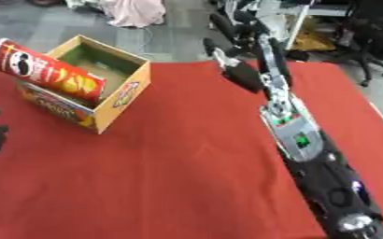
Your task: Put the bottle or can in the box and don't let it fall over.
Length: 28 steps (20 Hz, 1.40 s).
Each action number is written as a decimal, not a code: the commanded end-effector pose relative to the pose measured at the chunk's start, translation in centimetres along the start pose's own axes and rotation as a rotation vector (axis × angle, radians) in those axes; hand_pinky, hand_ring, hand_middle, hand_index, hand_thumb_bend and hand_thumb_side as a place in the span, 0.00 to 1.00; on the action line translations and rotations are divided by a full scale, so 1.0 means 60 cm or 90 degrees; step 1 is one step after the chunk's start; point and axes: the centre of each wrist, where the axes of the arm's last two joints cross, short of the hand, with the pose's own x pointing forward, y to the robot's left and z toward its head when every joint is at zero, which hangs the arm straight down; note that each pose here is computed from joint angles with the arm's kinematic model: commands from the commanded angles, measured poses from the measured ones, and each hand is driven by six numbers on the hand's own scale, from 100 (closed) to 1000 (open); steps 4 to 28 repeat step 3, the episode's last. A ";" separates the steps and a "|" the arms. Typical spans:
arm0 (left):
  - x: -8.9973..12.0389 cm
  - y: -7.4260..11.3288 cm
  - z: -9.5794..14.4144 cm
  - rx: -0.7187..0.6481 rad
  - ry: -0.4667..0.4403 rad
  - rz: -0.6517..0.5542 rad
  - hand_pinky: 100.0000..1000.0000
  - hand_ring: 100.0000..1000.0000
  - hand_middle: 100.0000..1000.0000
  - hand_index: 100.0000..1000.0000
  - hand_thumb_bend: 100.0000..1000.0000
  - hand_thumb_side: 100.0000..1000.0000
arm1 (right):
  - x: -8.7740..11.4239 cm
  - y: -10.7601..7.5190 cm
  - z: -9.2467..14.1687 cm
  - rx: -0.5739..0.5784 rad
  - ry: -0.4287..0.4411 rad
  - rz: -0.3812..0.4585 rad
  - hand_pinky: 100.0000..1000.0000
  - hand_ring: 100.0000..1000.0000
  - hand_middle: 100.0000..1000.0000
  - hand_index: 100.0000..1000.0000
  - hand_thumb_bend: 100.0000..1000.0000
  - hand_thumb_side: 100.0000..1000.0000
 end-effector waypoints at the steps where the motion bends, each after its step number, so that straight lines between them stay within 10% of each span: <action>1: 0.001 0.011 0.001 0.010 -0.002 -0.014 0.77 0.76 0.87 0.91 0.54 0.78 | 0.009 -0.009 0.025 -0.020 -0.018 0.020 0.77 0.87 0.85 0.93 0.36 0.46; 28: -0.003 0.011 0.004 0.013 0.004 -0.015 0.77 0.76 0.87 0.91 0.54 0.78 | -0.001 0.001 0.050 -0.026 0.002 0.016 0.77 0.88 0.85 0.93 0.36 0.46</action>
